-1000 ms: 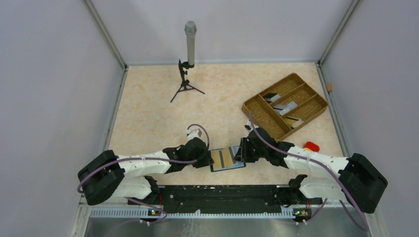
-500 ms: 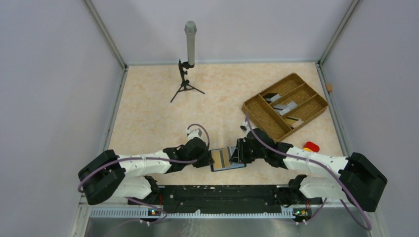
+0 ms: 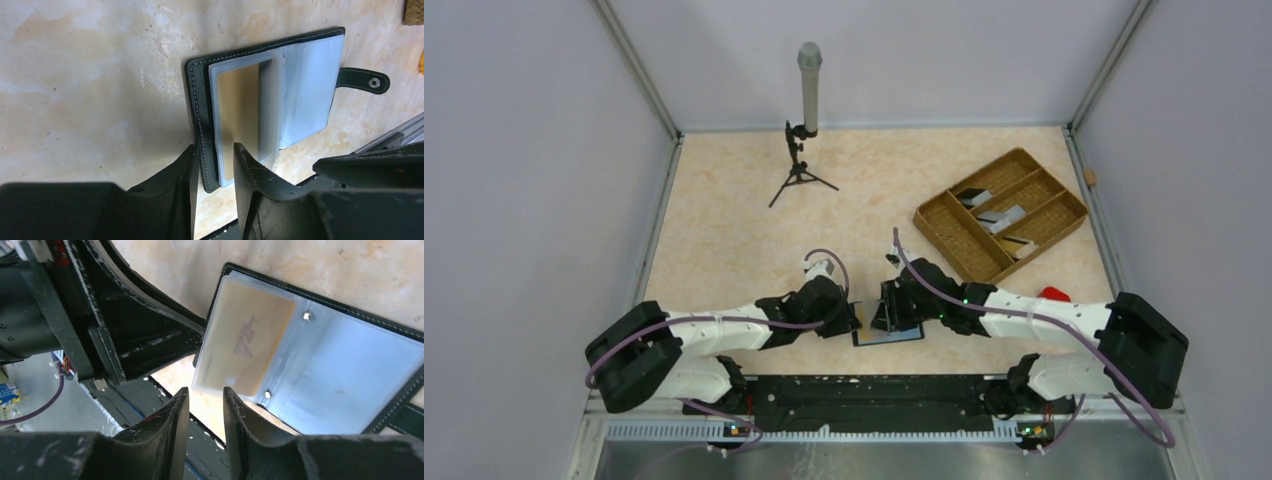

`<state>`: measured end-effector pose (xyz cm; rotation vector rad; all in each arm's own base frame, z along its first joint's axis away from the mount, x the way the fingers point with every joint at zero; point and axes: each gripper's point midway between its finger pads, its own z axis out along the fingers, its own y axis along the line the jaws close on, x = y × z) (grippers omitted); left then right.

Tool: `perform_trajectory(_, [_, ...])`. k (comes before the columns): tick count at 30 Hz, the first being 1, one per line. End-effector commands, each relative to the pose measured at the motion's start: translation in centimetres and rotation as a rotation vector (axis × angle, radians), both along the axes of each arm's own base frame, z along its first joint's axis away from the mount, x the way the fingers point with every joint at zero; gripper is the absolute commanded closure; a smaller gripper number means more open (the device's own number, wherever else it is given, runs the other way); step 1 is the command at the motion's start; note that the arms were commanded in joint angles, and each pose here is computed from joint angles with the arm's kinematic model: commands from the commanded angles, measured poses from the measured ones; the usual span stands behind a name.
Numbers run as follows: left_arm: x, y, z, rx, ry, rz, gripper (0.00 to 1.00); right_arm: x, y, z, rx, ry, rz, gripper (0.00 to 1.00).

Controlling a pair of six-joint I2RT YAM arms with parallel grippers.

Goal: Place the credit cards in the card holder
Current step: Turn over the card slot in the card holder, then pick up the credit card from the storage box.

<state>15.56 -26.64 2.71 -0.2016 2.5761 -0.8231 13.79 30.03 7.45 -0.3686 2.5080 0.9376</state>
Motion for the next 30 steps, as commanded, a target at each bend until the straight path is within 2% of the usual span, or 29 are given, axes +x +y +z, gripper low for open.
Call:
perform_trajectory(1, [0.6, 0.0, 0.6, -0.012, -0.021, 0.001, 0.62, 0.7, 1.7, 1.5, 0.008, -0.061, 0.028, 0.68])
perform_trajectory(6, [0.9, 2.3, 1.0, 0.031, -0.033, 0.032, 0.47, 1.6, 1.7, 3.5, 0.009, -0.109, 0.004, 0.53])
perform_trajectory(11, [1.7, 5.6, 2.1, 0.077, -0.059, 0.088, 0.24, 4.6, -2.3, 6.3, -0.115, -0.227, -0.134, 0.34])
perform_trajectory(18, [4.3, 10.7, 7.7, 0.122, -0.184, 0.122, 0.02, 9.5, -11.4, 7.9, -0.299, -0.257, -0.361, 0.27])
perform_trajectory(23, [6.2, 13.2, 12.7, 0.223, -0.266, 0.056, 0.01, 13.3, -19.2, 8.6, -0.427, -0.25, -0.589, 0.25])
perform_trajectory(27, [8.1, 13.8, 15.6, 0.23, -0.312, 0.015, 0.01, 16.7, -23.6, 9.3, -0.4, -0.26, -0.762, 0.26])
perform_trajectory(30, [9.8, 15.2, 16.7, 0.295, -0.361, 0.027, 0.01, 19.4, -26.2, 9.5, -0.349, -0.267, -0.881, 0.27])
